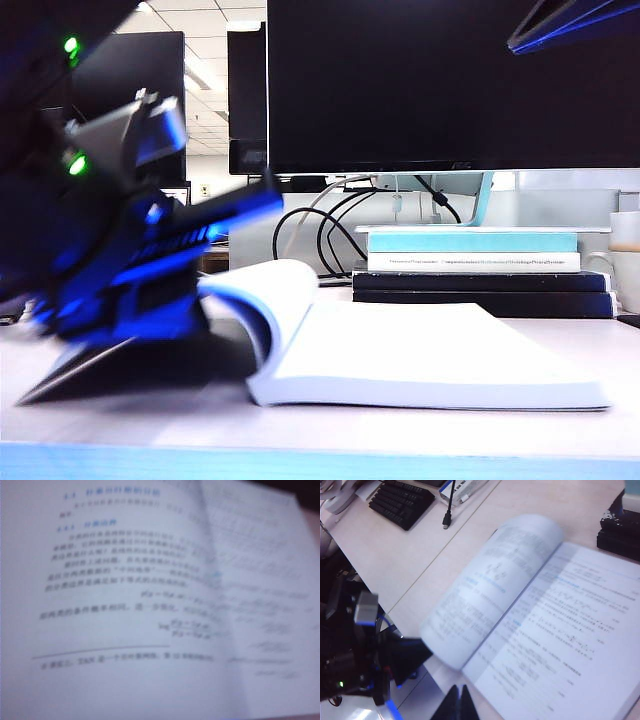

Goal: Close the book.

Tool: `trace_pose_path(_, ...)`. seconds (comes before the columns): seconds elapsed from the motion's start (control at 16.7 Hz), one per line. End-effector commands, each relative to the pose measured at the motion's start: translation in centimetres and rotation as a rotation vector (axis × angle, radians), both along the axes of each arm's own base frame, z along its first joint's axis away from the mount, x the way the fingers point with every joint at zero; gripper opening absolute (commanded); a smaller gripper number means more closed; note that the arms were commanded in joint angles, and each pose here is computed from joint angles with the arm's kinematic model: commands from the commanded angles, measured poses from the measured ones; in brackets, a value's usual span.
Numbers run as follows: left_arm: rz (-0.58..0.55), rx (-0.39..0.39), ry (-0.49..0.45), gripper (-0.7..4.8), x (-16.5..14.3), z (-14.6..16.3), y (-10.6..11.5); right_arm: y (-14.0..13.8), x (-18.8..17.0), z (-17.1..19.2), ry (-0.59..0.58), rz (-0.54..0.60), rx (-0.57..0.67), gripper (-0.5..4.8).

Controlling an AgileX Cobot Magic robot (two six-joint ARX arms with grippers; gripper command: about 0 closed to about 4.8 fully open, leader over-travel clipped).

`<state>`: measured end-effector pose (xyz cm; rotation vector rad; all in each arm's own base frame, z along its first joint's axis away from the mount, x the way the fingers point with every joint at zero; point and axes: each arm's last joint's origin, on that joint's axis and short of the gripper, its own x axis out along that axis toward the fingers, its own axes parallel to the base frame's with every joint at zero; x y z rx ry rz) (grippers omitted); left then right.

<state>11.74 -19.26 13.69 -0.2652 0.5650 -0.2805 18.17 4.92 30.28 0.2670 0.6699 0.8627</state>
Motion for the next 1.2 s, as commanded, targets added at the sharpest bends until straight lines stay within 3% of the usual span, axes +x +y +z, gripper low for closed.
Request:
trace_pose_path(0.06,-0.115,-0.032,-0.15,-0.05,1.3,2.2,-0.9,0.0,0.0,0.2,-0.014,0.007,0.005,-0.02)
trace_pose_path(0.18,-0.24,0.023,-0.244,-0.05,1.6,3.5,-1.8,0.0,0.0,0.2,-0.014,0.007,0.005,-0.02)
trace_pose_path(0.24,-0.355,0.047,-0.309,-0.05,1.7,4.5,-2.6,0.0,0.0,0.2,-0.015,0.007,0.005,-0.02)
trace_pose_path(0.42,-0.531,0.077,-0.402,-0.05,1.9,6.0,-3.5,0.0,0.0,0.2,-0.015,0.002,0.001,-0.02)
trace_pose_path(0.48,-0.638,0.105,-0.452,-0.05,1.8,6.1,-3.7,0.0,0.0,0.2,-0.011,-0.001,-0.001,-0.02)
trace_pose_path(0.54,-0.66,0.122,-0.454,-0.05,1.8,6.0,-3.7,-0.1,0.0,0.2,-0.012,-0.008,-0.006,-0.02)
trace_pose_path(0.66,-0.432,0.166,-0.424,-0.05,2.3,5.9,-3.1,-0.2,0.1,0.0,-0.011,-0.074,-0.062,-0.02)
trace_pose_path(0.84,-0.391,0.209,-0.477,-0.05,3.0,6.8,-2.1,-0.5,-0.1,-0.5,-0.002,-0.118,-0.155,-0.02)
trace_pose_path(0.96,-0.486,0.135,-0.52,-0.05,3.9,8.3,-0.7,-0.6,-0.2,-0.8,0.012,-0.123,-0.187,-0.02)
trace_pose_path(1.08,-0.657,0.027,-0.525,-0.05,5.1,9.7,1.8,-0.6,-0.3,-0.8,0.017,-0.123,-0.188,-0.02)
trace_pose_path(1.2,-0.655,0.048,-0.454,-0.05,5.9,9.8,3.9,-0.6,-0.3,-0.8,0.018,-0.123,-0.189,-0.02)
